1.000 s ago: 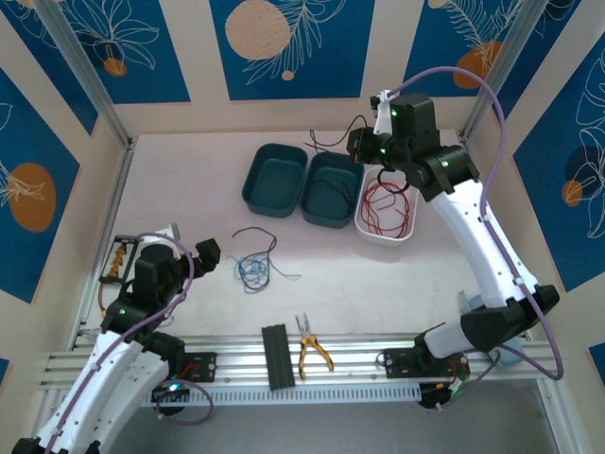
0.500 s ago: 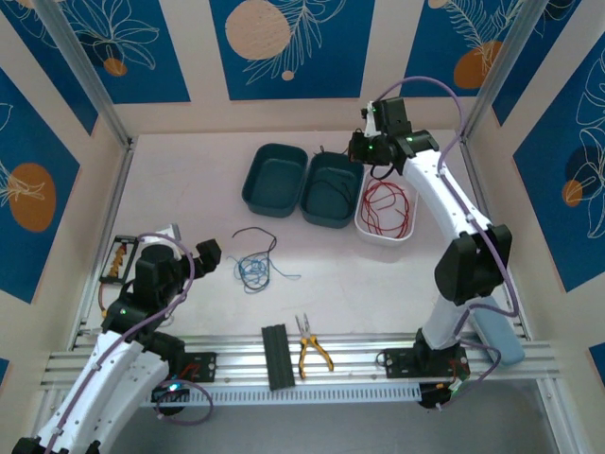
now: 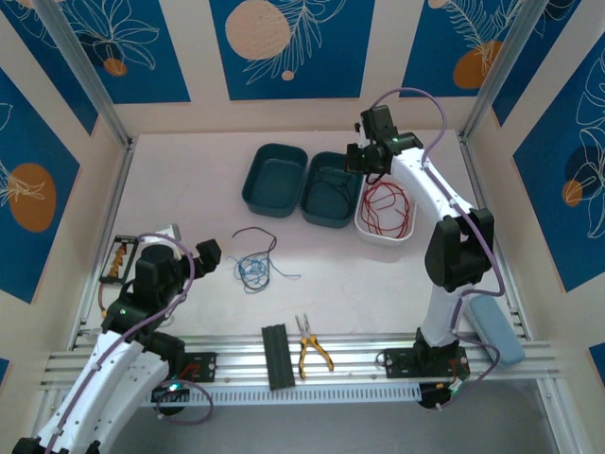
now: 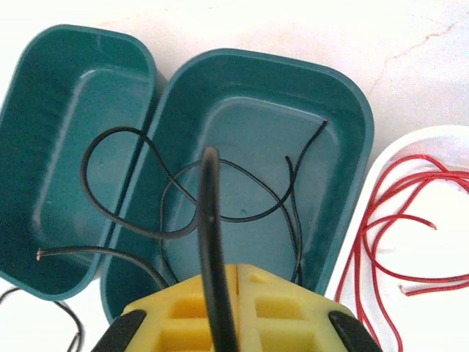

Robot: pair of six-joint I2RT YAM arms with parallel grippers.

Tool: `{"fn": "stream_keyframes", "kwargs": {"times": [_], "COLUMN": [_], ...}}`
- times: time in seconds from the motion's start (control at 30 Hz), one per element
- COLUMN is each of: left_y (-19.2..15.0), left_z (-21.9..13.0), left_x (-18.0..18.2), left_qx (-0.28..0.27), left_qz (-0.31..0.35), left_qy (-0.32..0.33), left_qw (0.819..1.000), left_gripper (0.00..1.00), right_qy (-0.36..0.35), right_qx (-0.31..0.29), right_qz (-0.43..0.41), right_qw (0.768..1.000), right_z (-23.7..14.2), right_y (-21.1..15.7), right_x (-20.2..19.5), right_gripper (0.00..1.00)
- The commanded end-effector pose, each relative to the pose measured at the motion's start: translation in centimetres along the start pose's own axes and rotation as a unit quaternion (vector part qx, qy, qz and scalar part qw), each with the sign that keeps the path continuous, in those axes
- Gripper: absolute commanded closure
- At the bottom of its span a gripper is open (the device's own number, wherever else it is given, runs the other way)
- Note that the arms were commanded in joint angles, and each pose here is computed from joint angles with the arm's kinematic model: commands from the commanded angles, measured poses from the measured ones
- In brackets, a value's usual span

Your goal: Untangle the cables

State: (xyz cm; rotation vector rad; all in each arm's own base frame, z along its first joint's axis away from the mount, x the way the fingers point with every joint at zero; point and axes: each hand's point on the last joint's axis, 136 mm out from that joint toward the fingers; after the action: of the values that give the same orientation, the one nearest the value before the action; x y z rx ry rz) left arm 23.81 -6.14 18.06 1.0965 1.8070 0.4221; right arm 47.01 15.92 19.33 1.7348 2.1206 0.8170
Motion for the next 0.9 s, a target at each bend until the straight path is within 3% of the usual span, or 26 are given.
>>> {"fn": "stream_keyframes", "kwargs": {"times": [0.0, 0.3, 0.7, 0.87], "left_y": [-0.2, -0.2, -0.3, -0.3], "left_z": [0.0, 0.1, 0.1, 0.1], "left_x": [0.1, 0.1, 0.2, 0.3], "left_qx": [0.003, 0.003, 0.005, 0.005], "left_qz": [-0.01, -0.012, -0.011, -0.012], "left_qy": [-0.004, -0.005, -0.003, 0.0], "left_qw": [1.0, 1.0, 1.0, 1.0], "left_gripper": [0.0, 0.0, 0.0, 0.0], "right_qy": [-0.023, -0.068, -0.108, -0.116], "right_qx": [0.045, 0.113, 0.154, 0.15], "right_qz": [-0.023, -0.096, -0.151, -0.16], "right_qw": [0.998, 0.987, 0.971, 0.969], "right_z": [1.5, 4.8, 8.1, 7.5], "right_y": [-2.6, -6.2, -7.4, -6.9], "right_x": [-0.1, 0.9, 1.7, 1.7], "right_gripper": [1.0, 1.0, 0.99, 0.81]}}
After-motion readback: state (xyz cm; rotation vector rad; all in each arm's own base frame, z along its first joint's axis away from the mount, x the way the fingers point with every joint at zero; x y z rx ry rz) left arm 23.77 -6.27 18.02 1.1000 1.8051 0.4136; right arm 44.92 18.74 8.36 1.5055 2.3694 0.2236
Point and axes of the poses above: each hand's point on the last joint's axis, 136 mm out from that joint toward the fingers, its own z axis out along the fingers, its own x axis along the line the jaws close on, y = z × x, and after that the axes turned 11 degrees about -z, right-handed
